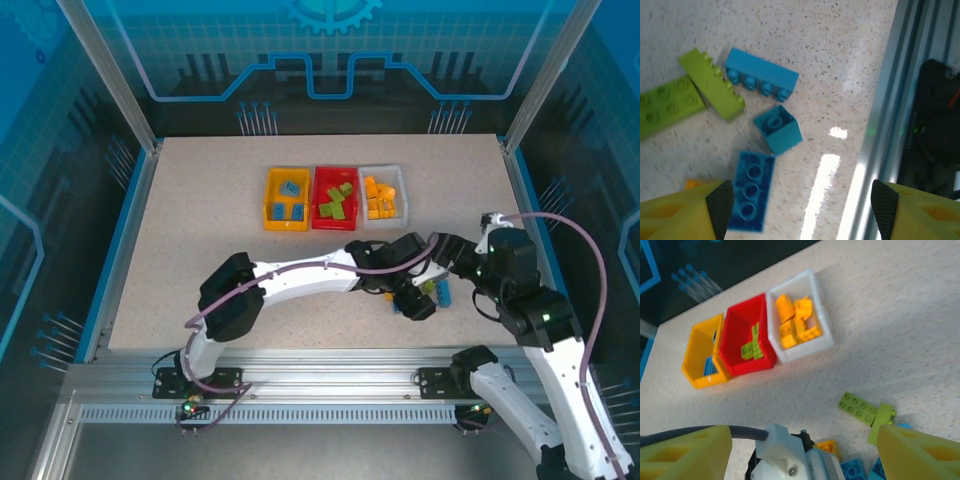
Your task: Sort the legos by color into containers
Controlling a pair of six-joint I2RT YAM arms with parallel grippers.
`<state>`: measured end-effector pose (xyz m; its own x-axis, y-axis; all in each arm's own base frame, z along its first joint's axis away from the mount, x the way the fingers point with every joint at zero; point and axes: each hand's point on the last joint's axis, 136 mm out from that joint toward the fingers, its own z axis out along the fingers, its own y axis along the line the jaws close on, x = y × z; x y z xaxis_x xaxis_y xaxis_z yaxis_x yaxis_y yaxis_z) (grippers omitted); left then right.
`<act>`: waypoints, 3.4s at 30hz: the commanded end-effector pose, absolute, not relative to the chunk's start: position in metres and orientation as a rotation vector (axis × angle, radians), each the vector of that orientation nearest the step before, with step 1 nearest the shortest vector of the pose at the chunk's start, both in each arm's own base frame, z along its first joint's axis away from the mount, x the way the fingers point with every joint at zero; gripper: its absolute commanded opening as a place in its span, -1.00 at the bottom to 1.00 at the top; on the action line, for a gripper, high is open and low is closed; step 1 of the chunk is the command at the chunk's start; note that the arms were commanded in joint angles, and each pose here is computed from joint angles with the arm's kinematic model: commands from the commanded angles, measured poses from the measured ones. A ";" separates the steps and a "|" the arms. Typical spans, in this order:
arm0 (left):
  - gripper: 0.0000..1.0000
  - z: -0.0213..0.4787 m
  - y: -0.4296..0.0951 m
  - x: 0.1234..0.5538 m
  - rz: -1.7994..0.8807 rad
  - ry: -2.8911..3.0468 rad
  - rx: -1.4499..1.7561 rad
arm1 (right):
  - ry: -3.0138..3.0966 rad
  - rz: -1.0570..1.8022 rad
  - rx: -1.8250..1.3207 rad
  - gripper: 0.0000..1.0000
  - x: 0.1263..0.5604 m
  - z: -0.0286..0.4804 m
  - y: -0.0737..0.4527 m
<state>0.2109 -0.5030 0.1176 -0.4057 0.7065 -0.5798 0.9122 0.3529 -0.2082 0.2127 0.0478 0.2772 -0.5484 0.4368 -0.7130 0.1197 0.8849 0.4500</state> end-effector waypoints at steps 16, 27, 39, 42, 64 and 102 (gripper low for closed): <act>0.56 0.043 -0.510 0.230 -0.428 2.112 1.852 | 1.946 0.547 0.581 0.68 0.151 0.307 0.020; 0.36 0.015 -0.505 0.241 -0.317 2.143 1.857 | 1.963 0.562 0.576 0.67 0.156 0.304 0.025; -0.25 0.028 -0.505 0.239 -0.348 2.140 1.788 | 1.988 0.575 0.568 0.63 0.161 0.297 0.030; -0.28 0.049 -0.509 0.242 -0.385 2.122 1.728 | 1.994 0.575 0.556 0.63 0.163 0.297 0.032; -0.32 0.209 -0.358 0.361 -0.709 2.265 0.676 | 2.000 0.852 0.013 0.57 0.218 0.335 0.121; 0.22 0.108 -0.154 0.508 -0.185 2.575 -0.085 | 2.135 0.944 -0.369 0.58 0.312 0.263 0.310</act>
<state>0.5052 -0.1544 0.0800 -0.8664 -0.0764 -0.4934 -0.0161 0.9920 -0.1253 0.3118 0.3131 0.2459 -0.6936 0.0004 -0.7204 -0.5205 0.6911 0.5015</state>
